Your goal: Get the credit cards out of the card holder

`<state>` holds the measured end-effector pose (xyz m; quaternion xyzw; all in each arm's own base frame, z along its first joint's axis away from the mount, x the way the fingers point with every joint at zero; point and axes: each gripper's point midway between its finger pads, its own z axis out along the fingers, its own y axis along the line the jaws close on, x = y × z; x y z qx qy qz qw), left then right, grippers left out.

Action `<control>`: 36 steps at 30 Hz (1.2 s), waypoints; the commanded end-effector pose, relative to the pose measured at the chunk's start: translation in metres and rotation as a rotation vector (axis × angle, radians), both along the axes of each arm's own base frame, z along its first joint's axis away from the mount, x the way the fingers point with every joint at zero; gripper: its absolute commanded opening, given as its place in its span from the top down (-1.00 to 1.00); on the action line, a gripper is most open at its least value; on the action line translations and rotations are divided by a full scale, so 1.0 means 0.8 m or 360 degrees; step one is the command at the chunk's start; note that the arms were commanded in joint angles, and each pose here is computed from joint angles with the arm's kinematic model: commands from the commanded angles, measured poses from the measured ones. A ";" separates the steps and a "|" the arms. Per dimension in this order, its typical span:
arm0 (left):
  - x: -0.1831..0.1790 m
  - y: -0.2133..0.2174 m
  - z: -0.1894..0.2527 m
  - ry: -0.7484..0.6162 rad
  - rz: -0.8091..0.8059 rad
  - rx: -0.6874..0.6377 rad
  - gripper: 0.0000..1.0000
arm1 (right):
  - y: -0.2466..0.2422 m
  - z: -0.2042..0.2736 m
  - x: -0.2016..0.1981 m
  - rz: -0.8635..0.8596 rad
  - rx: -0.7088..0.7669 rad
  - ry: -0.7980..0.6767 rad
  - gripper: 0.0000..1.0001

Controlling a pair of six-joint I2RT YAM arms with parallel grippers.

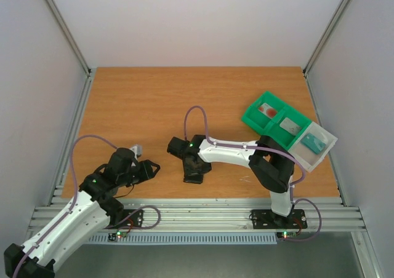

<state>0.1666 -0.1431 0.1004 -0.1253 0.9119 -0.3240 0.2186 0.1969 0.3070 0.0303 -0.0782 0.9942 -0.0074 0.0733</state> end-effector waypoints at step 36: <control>0.029 -0.117 0.004 -0.0001 -0.0337 -0.0570 0.00 | 0.032 0.094 -0.014 0.0338 0.0713 -0.0363 0.98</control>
